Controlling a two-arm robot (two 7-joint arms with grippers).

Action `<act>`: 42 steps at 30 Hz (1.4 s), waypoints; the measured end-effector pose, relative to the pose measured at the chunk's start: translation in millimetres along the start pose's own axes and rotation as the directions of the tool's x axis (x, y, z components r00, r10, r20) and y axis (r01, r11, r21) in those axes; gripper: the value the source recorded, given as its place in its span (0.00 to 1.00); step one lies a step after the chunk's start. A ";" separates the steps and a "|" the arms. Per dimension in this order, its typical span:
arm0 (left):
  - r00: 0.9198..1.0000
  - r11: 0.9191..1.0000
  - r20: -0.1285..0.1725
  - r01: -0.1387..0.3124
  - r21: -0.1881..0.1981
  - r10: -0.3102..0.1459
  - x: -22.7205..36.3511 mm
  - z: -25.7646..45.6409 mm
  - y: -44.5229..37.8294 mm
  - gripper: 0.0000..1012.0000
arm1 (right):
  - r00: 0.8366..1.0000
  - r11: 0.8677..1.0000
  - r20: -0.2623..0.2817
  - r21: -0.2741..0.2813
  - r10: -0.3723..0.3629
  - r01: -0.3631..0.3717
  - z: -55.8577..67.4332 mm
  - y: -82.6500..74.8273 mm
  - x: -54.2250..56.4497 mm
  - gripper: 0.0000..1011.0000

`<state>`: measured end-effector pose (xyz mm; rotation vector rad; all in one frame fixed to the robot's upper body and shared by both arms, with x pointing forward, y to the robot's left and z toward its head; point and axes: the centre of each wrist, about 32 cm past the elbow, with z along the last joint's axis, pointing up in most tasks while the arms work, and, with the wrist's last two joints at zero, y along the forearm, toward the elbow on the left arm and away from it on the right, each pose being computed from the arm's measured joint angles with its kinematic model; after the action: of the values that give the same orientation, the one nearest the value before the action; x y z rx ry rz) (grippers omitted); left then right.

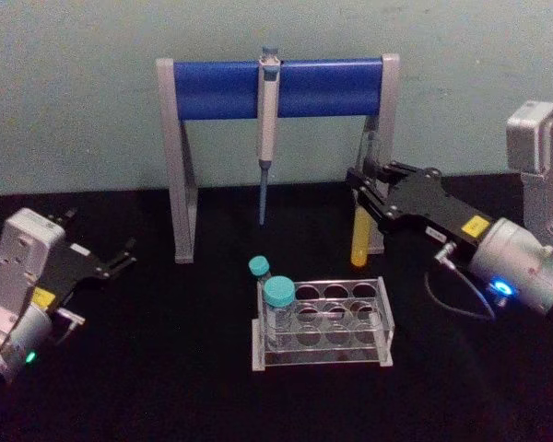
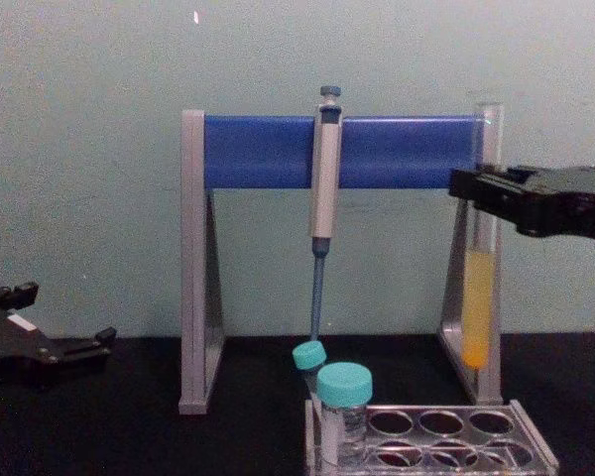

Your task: Pick up the test tube from the test tube rack, shake it, then place it back into the test tube rack.

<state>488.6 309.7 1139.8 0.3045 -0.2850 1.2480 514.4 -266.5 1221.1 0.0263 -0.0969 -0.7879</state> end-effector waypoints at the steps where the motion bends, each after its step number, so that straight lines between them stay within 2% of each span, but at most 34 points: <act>1: 1.000 1.000 0.000 0.000 0.000 0.000 0.0 0.0 0.0 0.99 | 1.000 1.000 0.000 -0.005 -0.002 0.002 0.1 -2.7 -0.5 0.23; 6: 1.000 1.000 0.000 0.000 0.000 0.000 0.0 0.0 0.0 0.99 | 1.000 0.999 -0.018 -0.035 0.022 -0.023 -0.3 -15.7 -10.6 0.23; 9: 1.000 1.000 0.000 0.000 0.000 0.000 0.0 0.0 0.0 0.99 | 0.998 0.998 -0.033 -0.042 0.050 -0.052 -1.5 -16.4 -16.4 0.23; 12: 1.000 1.000 0.000 0.000 0.000 0.000 0.0 0.0 0.0 0.99 | 0.993 0.994 -0.057 -0.033 0.099 -0.101 -3.4 -10.1 -24.6 0.23; 16: 1.000 1.000 0.000 0.000 0.000 0.000 0.0 0.0 0.0 0.99 | 0.990 0.992 -0.066 -0.022 0.126 -0.128 -4.2 -0.3 -27.1 0.23; 20: 1.000 1.000 0.000 0.000 0.000 0.000 0.0 0.0 0.0 0.99 | 0.989 0.991 -0.058 -0.002 0.136 -0.136 -4.1 15.4 -24.6 0.23; 26: 1.000 1.000 0.000 0.000 0.000 0.000 0.0 0.0 0.0 0.99 | 0.994 0.994 -0.039 0.035 0.107 -0.105 -2.5 27.2 -16.5 0.23; 31: 1.000 1.000 0.000 0.000 0.000 0.000 0.0 0.0 0.0 0.99 | 0.997 0.996 -0.019 0.046 0.076 -0.075 -2.3 27.9 -12.0 0.23; 42: 1.000 1.000 0.000 0.000 0.000 0.000 0.0 0.0 0.0 0.99 | 0.999 0.998 0.008 0.034 0.045 -0.046 -2.9 21.9 -9.1 0.23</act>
<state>488.6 309.7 1139.8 0.3045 -0.2850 1.2480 523.8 -244.6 1218.8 0.0531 -0.1175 -0.7408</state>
